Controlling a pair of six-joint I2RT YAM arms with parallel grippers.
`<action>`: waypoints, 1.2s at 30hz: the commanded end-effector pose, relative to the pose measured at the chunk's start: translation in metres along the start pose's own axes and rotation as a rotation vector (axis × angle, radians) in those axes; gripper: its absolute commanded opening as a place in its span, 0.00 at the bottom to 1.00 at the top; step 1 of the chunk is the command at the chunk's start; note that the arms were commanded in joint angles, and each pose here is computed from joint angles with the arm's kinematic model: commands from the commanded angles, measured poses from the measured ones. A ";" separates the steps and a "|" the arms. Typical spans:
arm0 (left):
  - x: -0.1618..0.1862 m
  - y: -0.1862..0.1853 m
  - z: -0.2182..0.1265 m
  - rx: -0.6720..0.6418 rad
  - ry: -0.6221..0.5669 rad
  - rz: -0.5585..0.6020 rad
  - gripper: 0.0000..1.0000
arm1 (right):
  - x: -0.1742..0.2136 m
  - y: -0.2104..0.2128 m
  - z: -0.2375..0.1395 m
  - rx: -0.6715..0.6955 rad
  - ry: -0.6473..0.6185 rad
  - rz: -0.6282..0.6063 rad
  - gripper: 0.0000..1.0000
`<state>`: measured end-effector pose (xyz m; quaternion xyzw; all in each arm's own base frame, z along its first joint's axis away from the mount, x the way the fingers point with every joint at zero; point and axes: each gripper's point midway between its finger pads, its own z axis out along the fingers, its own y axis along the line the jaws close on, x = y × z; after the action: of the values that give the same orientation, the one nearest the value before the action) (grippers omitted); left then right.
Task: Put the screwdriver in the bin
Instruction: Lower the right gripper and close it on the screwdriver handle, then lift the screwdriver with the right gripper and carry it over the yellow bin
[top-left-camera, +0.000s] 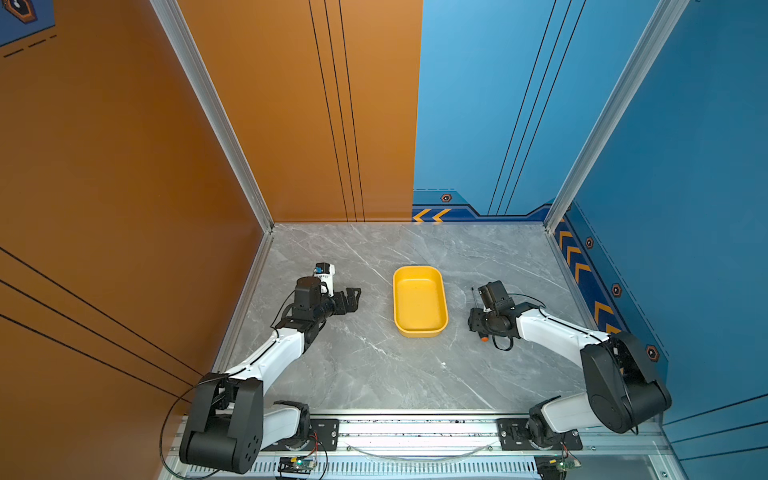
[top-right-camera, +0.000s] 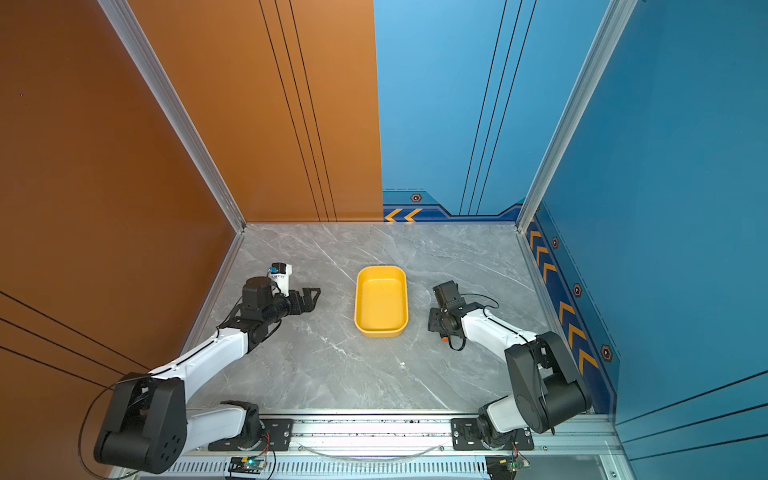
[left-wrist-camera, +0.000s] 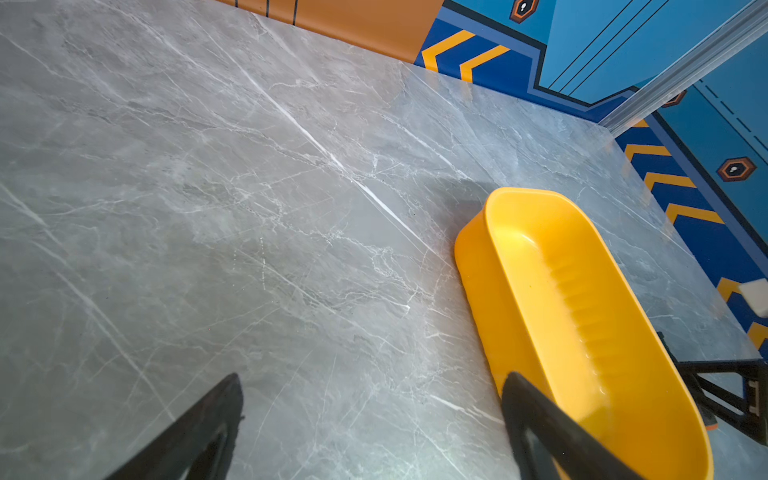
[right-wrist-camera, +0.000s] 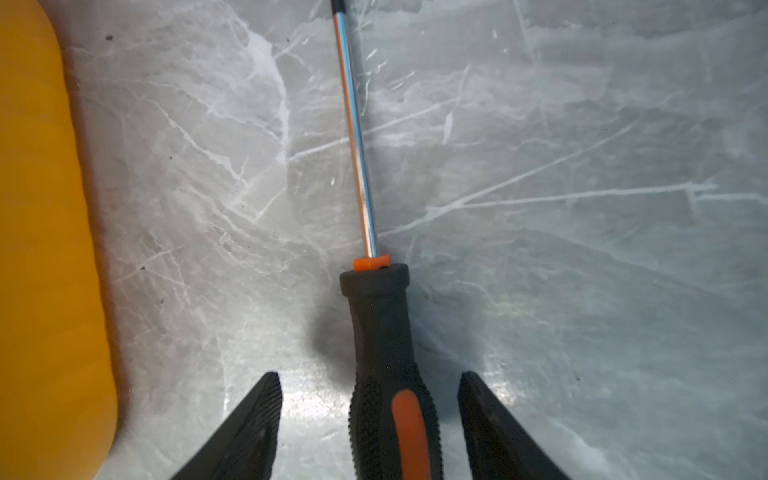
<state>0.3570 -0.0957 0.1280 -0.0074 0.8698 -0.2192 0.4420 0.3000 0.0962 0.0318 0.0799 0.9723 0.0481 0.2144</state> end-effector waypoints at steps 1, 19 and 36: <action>0.003 -0.008 0.003 0.038 0.035 0.003 0.98 | 0.003 -0.006 0.000 0.053 0.020 -0.001 0.58; 0.009 -0.010 0.011 0.061 0.072 -0.012 0.98 | 0.011 0.000 0.010 0.034 0.083 0.007 0.03; 0.009 -0.010 0.014 0.065 0.079 -0.020 0.98 | -0.051 0.045 -0.078 -0.239 -0.176 0.180 0.00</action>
<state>0.3567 -0.1043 0.1114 -0.0007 0.8820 -0.2370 0.4073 0.3094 0.1164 0.0899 0.1261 0.9480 0.1325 0.2604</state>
